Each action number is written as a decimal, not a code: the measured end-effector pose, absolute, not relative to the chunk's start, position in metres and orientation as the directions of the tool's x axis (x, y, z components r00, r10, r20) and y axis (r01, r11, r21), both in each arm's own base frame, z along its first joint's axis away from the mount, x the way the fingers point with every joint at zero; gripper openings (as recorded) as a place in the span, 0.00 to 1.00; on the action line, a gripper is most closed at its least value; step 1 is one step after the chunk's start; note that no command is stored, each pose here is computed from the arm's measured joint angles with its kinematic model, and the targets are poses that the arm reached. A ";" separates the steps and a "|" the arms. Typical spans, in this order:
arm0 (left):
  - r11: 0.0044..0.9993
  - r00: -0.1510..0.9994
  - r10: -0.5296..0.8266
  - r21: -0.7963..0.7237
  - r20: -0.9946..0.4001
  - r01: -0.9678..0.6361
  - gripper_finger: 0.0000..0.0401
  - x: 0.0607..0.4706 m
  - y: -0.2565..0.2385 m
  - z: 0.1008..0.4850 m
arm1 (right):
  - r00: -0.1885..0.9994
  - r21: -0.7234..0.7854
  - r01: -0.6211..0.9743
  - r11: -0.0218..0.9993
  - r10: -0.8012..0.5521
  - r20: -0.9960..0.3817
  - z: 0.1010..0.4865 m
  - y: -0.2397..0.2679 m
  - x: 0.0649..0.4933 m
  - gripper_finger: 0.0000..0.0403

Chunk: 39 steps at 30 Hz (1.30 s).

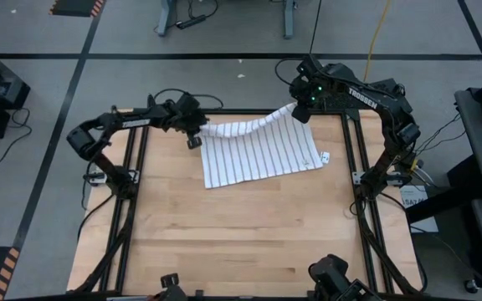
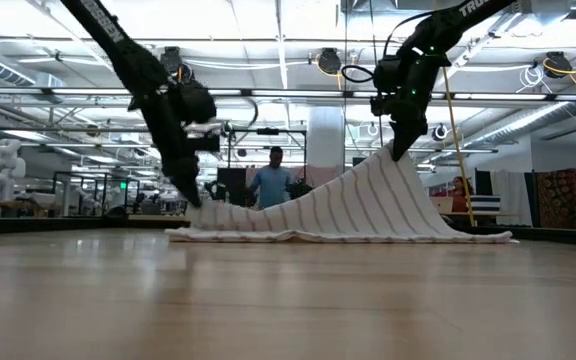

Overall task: Roll towel
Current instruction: Roll the white towel

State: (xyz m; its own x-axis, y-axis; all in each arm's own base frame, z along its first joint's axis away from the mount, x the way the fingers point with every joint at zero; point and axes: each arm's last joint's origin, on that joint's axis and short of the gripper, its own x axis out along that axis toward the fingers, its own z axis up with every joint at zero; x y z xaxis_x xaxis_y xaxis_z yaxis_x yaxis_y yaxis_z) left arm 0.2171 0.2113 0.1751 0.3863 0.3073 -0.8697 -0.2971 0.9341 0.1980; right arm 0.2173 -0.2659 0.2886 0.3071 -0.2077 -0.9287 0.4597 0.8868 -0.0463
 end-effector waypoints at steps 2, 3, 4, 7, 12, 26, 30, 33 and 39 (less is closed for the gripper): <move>0.932 0.404 0.319 0.206 -0.857 -0.299 0.01 0.217 0.210 0.192 | 0.307 -0.047 0.460 0.887 -0.208 -0.929 0.289 -0.266 0.217 0.00; 0.933 0.415 0.317 0.202 -0.853 -0.298 0.01 0.217 0.210 0.200 | 0.307 -0.047 0.459 0.887 -0.208 -0.929 0.289 -0.266 0.217 0.00; 0.935 0.433 0.314 0.197 -0.845 -0.294 0.01 0.216 0.209 0.210 | 0.307 -0.048 0.457 0.888 -0.208 -0.929 0.289 -0.266 0.217 0.00; 0.936 0.460 0.307 0.178 -0.833 -0.304 0.01 0.214 0.206 0.232 | 0.295 -0.051 0.458 0.887 -0.207 -0.933 0.288 -0.265 0.217 0.00; 0.942 0.495 0.234 0.068 -0.837 -0.329 0.01 0.209 0.198 0.252 | 0.227 -0.008 0.454 0.891 -0.125 -0.966 0.285 -0.257 0.210 0.00; 0.949 0.614 -0.106 -0.264 -0.782 -0.173 0.01 0.226 0.146 0.267 | 0.097 0.090 0.426 0.900 0.053 -0.994 0.282 -0.240 0.197 0.00; 0.950 0.604 -0.145 -0.280 -0.784 -0.136 0.01 0.232 0.133 0.266 | 0.109 0.167 0.457 0.873 0.132 -0.985 0.282 -0.235 0.195 0.00; 0.962 0.561 -0.067 -0.203 -0.825 -0.184 0.01 0.232 0.132 0.263 | 0.156 0.191 0.460 0.867 0.133 -0.979 0.279 -0.237 0.198 0.00; 0.937 0.630 0.042 -0.189 -0.776 -0.295 0.01 0.223 0.161 0.268 | 0.267 0.072 0.406 0.911 -0.043 -0.963 0.277 -0.254 0.209 0.00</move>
